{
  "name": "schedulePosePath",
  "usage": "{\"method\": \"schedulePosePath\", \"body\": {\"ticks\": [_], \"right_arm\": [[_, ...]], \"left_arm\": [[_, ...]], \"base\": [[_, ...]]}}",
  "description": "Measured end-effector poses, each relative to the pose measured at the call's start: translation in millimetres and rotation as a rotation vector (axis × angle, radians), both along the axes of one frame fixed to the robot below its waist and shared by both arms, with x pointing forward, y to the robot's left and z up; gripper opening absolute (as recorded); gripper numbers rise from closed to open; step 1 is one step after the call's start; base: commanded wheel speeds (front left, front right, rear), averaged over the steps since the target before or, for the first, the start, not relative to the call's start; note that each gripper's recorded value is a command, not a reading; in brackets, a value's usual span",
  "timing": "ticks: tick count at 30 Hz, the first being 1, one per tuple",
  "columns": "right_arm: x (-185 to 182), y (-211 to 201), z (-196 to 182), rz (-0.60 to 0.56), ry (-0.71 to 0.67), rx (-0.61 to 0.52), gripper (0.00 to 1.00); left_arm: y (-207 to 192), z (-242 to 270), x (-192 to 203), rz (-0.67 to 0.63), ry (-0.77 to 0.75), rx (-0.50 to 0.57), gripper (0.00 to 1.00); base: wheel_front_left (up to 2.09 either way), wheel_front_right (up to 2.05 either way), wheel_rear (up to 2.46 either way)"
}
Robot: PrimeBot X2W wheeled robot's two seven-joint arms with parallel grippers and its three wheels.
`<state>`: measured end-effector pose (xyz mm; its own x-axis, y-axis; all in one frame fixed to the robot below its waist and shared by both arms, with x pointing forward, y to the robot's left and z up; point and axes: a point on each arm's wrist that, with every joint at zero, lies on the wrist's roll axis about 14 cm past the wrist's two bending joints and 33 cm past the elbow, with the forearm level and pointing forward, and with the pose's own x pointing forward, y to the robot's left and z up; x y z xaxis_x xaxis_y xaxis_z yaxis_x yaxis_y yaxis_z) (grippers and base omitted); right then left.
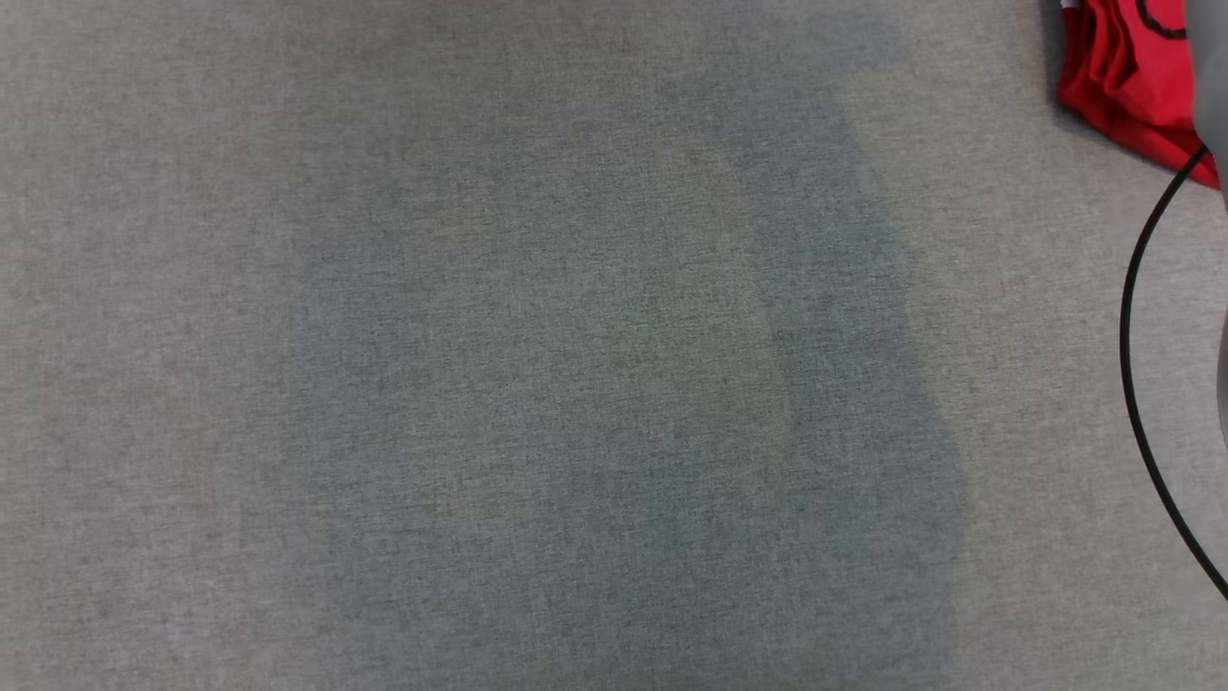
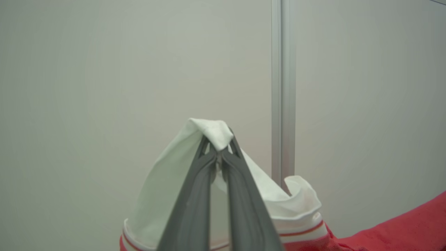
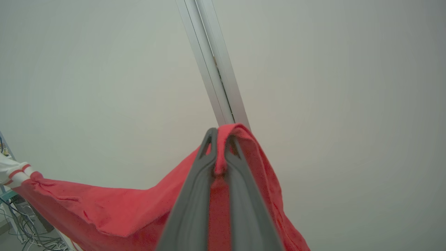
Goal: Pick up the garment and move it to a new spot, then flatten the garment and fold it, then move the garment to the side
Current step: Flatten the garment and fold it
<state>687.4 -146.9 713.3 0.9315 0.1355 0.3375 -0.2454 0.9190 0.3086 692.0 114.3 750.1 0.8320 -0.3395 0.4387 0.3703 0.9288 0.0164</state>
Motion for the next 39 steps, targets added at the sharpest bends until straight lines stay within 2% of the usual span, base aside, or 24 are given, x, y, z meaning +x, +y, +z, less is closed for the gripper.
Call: {"method": "schedulePosePath", "body": {"ticks": [4, 9, 12, 14, 22, 23, 25, 27, 36, 39], "right_arm": [[2.3, 7.6, -18.9, 0.015, 0.031, -0.009, 0.0], [-10.5, 14.8, -82.4, 0.039, 0.142, -0.022, 0.0], [-29.9, 21.2, -122.3, 0.067, 0.209, -0.044, 0.0], [-46.1, 19.3, -148.3, 0.074, 0.257, -0.017, 0.0], [-129.7, 15.7, -235.8, 0.115, 0.441, 0.055, 0.0], [-140.8, 14.7, -245.3, 0.117, 0.466, 0.07, 0.0], [-164.8, 15.8, -264.9, 0.131, 0.519, 0.08, 0.0], [-188.8, 17.1, -280.8, 0.145, 0.566, 0.081, 0.0], [-268.1, 11.4, -309.4, 0.135, 0.673, 0.183, 0.0], [-289.1, 11.6, -312.1, 0.131, 0.686, 0.215, 0.0]], "left_arm": [[-5.6, -23.5, -0.8, -0.021, 0.033, -0.006, 0.0], [2.4, -91.5, -11.6, -0.02, 0.158, -0.03, 0.0], [13.2, -135.6, -27.5, -0.005, 0.247, -0.028, 0.0], [22.3, -164.8, -43.0, 0.007, 0.313, -0.063, 0.0], [50.6, -248.1, -135.5, 0.098, 0.483, -0.216, 0.0], [50.1, -256.1, -148.5, 0.101, 0.5, -0.226, 0.0], [52.1, -277.5, -177.2, 0.118, 0.549, -0.182, 0.0], [58.9, -290.1, -200.6, 0.147, 0.586, -0.207, 0.0], [57.2, -322.5, -294.7, 0.201, 0.699, -0.307, 0.0], [60.9, -330.6, -321.2, 0.231, 0.726, -0.298, 0.0]], "base": [[0.0, 0.0, 0.0], [0.0, 0.0, 0.0], [0.0, 0.0, 0.0], [0.0, 0.0, 0.0], [0.0, 0.0, 0.0], [0.0, 0.0, 0.0], [0.0, 0.0, 0.0], [0.0, 0.0, 0.0], [0.0, 0.0, 0.0], [0.0, 0.0, 0.0]]}}
